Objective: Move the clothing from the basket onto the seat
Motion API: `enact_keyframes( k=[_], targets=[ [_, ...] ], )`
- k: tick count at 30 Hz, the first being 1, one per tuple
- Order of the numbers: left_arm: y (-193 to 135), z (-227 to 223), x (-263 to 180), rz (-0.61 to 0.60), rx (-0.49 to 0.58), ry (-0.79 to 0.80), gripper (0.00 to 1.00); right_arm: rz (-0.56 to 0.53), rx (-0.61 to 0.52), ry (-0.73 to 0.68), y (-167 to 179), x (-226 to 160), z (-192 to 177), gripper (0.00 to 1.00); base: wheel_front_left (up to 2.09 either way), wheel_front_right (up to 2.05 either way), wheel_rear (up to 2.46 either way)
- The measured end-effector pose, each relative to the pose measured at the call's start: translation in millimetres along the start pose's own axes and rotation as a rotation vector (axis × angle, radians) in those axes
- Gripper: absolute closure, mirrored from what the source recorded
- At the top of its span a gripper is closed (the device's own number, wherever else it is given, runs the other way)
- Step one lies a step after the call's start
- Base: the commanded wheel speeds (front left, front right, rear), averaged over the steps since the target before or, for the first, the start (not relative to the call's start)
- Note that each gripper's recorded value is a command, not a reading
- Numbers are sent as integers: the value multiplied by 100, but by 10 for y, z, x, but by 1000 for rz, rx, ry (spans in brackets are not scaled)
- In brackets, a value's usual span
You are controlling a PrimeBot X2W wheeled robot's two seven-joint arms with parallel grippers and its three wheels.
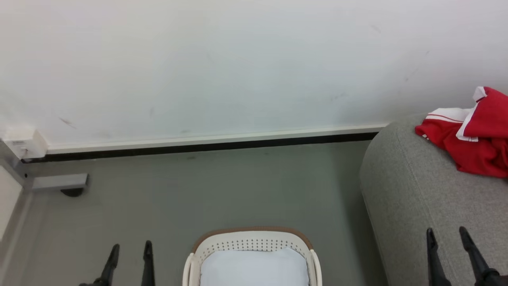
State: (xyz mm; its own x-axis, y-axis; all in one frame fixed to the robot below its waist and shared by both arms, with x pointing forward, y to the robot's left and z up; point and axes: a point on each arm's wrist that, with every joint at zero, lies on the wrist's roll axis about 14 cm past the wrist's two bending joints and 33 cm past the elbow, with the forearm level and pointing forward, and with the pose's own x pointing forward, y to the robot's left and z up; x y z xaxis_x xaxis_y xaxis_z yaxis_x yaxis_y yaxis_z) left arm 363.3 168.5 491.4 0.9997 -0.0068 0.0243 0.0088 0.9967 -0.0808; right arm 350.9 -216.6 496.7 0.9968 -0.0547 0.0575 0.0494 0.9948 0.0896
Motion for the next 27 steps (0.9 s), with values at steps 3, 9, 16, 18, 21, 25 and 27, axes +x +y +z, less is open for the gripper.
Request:
enact_keyframes(
  k=[3,9,16,18,21,25,27],
  targets=[
    [51,47,-127,13,6,-15,0,37,18,9,130,-61,-32,0,0,0,0],
    [121,84,-255,25,14,-30,0,69,48,28,250,-97,-94,0,0,0,0],
    [117,23,-358,34,-10,-16,100,86,41,52,302,-117,-167,100,0,0,0],
    [107,-24,-376,34,-15,-1,100,86,44,66,309,-131,-210,100,0,0,0],
    [95,-135,-412,35,-20,35,100,80,55,102,317,-183,-323,100,0,0,0],
    [119,-223,-430,50,-70,73,100,58,107,137,292,-211,-404,100,0,0,0],
    [146,-242,-426,64,-112,84,100,43,148,143,273,-209,-413,100,0,0,0]
  ],
)
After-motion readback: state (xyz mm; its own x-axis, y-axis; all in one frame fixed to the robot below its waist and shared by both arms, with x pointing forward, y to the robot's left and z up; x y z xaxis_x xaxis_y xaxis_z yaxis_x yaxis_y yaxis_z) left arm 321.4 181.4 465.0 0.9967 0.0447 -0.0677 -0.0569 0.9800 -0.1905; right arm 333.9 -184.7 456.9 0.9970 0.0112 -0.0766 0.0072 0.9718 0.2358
